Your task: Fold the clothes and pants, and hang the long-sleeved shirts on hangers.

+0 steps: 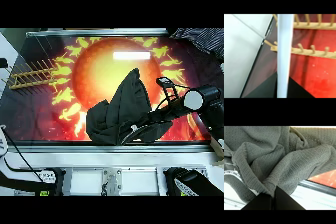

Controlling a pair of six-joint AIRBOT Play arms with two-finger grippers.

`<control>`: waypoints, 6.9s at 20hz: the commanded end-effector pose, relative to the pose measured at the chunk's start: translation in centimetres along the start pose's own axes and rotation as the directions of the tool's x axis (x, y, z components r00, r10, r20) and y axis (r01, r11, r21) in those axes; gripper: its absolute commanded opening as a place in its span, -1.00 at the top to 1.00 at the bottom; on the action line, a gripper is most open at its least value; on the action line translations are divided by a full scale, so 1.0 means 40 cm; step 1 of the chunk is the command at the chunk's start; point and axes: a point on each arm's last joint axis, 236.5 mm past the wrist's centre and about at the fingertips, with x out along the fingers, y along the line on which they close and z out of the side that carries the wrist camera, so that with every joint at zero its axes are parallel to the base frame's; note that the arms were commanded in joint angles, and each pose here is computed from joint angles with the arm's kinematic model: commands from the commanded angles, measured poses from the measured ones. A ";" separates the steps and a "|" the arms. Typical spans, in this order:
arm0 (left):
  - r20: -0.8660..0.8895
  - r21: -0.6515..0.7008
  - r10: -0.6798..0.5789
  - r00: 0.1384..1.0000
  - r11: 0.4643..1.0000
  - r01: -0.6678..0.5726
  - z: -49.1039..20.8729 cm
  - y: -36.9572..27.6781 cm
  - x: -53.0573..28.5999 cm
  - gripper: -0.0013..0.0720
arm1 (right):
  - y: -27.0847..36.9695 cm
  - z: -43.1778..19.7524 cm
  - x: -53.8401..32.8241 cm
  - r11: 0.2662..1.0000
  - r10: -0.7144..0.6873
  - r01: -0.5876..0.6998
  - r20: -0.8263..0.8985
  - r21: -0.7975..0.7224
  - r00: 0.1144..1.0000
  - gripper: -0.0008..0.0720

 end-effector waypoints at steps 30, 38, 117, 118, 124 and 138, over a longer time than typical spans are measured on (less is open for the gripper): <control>-0.697 0.582 -0.604 0.387 -0.160 0.797 -0.852 -0.541 -0.678 0.92 | 0.000 0.000 0.000 1.000 0.000 0.000 0.000 0.000 1.000 0.92; -0.690 0.595 -0.643 0.332 -0.243 0.766 -0.908 -0.677 -0.670 0.92 | 0.000 0.000 0.000 1.000 0.000 0.000 0.000 0.000 1.000 0.92; -0.680 0.446 -0.729 0.080 -0.325 0.834 -0.825 -0.855 -0.682 0.92 | 0.293 0.042 -0.250 0.786 0.379 -0.281 0.070 -0.550 0.923 -0.76; -0.681 0.446 -0.728 0.080 -0.325 0.834 -0.825 -0.855 -0.682 0.92 | 0.288 0.046 -0.252 0.772 0.383 -0.276 0.074 -0.572 0.921 -0.76; -0.681 0.446 -0.728 0.080 -0.325 0.834 -0.825 -0.855 -0.682 0.92 | 0.279 0.093 -0.260 0.746 0.381 -0.206 0.153 -0.633 0.912 -0.76; -0.680 0.446 -0.729 0.081 -0.324 0.834 -0.825 -0.855 -0.681 0.92 | -0.049 0.153 -0.253 0.599 0.706 -0.314 0.301 -0.736 0.641 -0.76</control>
